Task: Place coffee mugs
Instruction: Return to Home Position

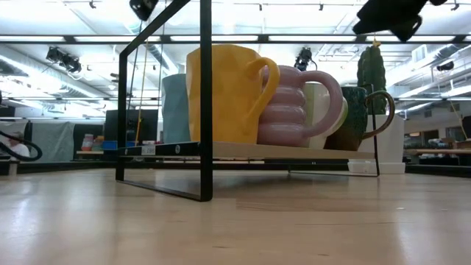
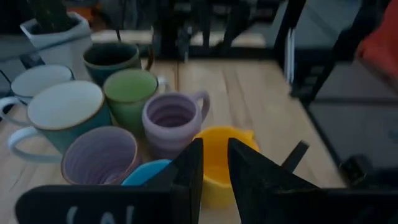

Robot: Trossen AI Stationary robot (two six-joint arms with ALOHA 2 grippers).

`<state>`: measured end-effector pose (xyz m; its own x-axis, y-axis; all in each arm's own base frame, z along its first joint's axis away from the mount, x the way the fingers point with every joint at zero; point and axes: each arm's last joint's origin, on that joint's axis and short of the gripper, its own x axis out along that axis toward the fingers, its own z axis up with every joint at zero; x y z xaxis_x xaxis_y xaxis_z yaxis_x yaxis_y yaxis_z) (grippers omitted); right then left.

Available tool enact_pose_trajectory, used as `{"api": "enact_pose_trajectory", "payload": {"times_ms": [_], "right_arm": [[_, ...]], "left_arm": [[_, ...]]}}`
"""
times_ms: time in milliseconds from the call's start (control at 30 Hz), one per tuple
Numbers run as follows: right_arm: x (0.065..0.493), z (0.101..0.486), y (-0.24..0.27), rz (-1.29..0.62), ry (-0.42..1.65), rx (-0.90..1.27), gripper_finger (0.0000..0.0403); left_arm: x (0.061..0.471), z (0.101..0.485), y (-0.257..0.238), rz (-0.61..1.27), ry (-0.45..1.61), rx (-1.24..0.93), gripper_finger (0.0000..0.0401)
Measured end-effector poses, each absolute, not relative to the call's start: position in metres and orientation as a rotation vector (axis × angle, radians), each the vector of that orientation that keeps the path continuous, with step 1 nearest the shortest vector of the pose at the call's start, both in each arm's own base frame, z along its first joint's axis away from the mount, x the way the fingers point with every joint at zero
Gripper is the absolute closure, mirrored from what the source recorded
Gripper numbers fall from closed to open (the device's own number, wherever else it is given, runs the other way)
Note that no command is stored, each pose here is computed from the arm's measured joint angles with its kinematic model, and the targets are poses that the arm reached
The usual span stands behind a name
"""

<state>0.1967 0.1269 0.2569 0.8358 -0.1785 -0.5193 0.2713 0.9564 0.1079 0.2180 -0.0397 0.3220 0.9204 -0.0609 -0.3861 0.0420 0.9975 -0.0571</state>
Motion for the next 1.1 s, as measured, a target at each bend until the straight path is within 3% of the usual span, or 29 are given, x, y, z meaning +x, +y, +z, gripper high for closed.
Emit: {"api": "enact_pose_trajectory", "payload": {"times_ms": [267, 467, 1100], "right_arm": [[0.177, 0.261, 0.102, -0.204, 0.445, 0.206, 0.0271], [0.159, 0.262, 0.088, -0.188, 0.387, 0.208, 0.027], [0.12, 0.234, 0.045, -0.161, 0.145, 0.23, 0.0273]], "left_arm": [[0.189, 0.303, -0.036, -0.033, 0.228, -0.104, 0.0322], [0.17, 0.284, -0.038, 0.016, 0.209, -0.115, 0.0322], [0.121, 0.235, -0.027, 0.067, -0.007, -0.149, 0.0325]]}}
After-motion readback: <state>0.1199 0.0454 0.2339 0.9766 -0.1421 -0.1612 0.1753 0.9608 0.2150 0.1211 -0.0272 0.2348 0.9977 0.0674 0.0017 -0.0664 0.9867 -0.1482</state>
